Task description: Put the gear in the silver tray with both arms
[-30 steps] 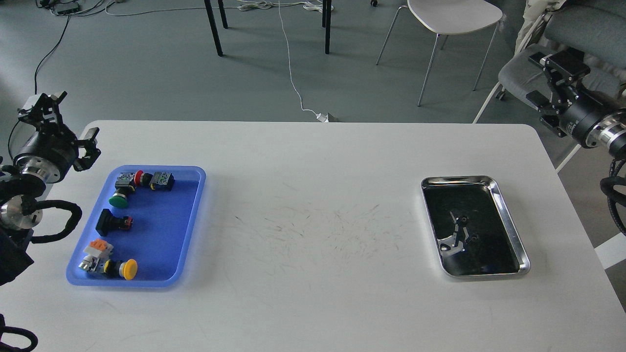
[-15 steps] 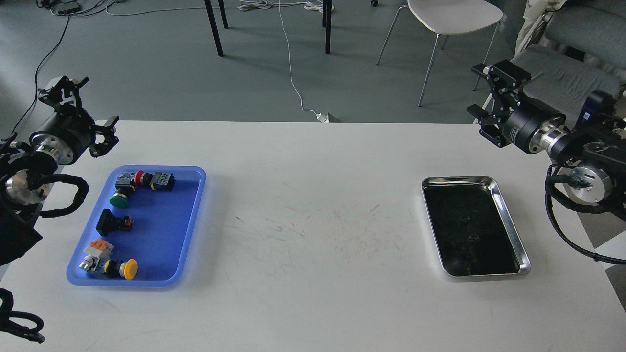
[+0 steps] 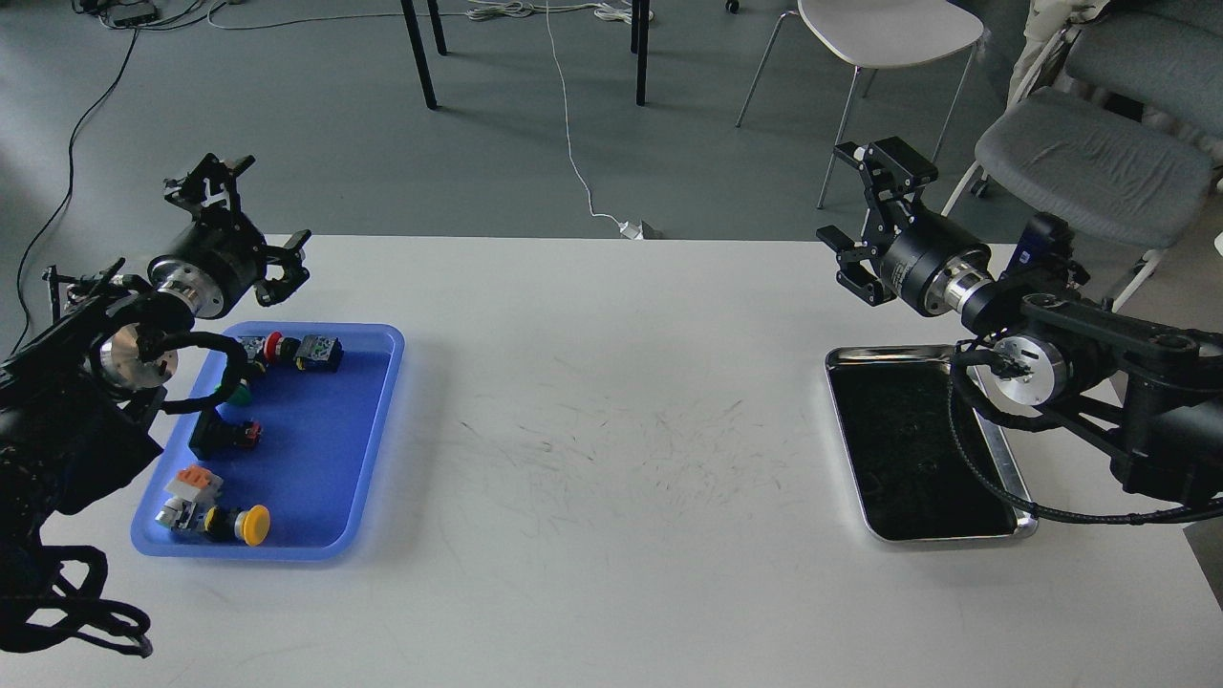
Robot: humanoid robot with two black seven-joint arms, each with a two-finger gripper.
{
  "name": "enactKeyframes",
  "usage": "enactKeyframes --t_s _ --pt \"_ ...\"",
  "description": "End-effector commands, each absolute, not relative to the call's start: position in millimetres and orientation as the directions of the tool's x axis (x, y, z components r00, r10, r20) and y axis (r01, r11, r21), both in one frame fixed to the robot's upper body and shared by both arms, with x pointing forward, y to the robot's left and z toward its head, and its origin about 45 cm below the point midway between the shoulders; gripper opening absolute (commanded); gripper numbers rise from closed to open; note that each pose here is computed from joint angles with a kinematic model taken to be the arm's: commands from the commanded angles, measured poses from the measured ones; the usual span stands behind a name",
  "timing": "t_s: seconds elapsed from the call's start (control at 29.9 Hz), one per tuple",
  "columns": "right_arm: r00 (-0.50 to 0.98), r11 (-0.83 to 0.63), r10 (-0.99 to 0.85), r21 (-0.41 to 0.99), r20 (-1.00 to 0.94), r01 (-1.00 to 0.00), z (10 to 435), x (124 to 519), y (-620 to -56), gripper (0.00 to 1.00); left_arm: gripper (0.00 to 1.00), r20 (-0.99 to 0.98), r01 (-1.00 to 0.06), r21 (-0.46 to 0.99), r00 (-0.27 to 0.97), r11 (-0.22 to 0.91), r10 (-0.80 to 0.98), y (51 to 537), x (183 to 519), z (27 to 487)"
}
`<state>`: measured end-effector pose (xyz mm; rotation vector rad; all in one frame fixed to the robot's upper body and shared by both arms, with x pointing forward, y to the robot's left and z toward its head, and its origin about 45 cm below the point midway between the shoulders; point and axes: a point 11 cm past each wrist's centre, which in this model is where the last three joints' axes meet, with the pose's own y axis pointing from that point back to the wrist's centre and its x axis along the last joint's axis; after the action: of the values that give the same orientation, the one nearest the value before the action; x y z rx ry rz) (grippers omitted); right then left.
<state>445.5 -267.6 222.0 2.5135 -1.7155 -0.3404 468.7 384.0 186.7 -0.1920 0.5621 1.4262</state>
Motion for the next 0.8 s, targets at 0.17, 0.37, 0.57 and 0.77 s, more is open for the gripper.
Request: enactKeyframes --t_s 0.17,0.37,0.57,0.77 --pt "0.245 -0.305 -0.916 0.156 -0.318 -0.939 229 452 -271 0.99 1.00 -0.562 -0.954 0.212 0.057 0.211 0.825 353 474 181" --pt "0.222 -0.286 -0.920 0.166 -0.323 -0.944 222 448 -279 0.99 1.00 -0.550 -0.942 0.224 0.091 0.251 0.830 334 479 182" --pt "0.229 -0.289 -0.918 0.151 -0.323 -0.945 228 450 -280 0.99 1.00 -0.465 -0.922 0.259 0.143 0.289 0.873 330 485 191" --pt "0.218 -0.275 -0.915 0.130 -0.340 -0.953 235 453 -282 0.99 1.00 -0.480 -0.960 0.167 0.120 0.225 0.869 347 489 207"
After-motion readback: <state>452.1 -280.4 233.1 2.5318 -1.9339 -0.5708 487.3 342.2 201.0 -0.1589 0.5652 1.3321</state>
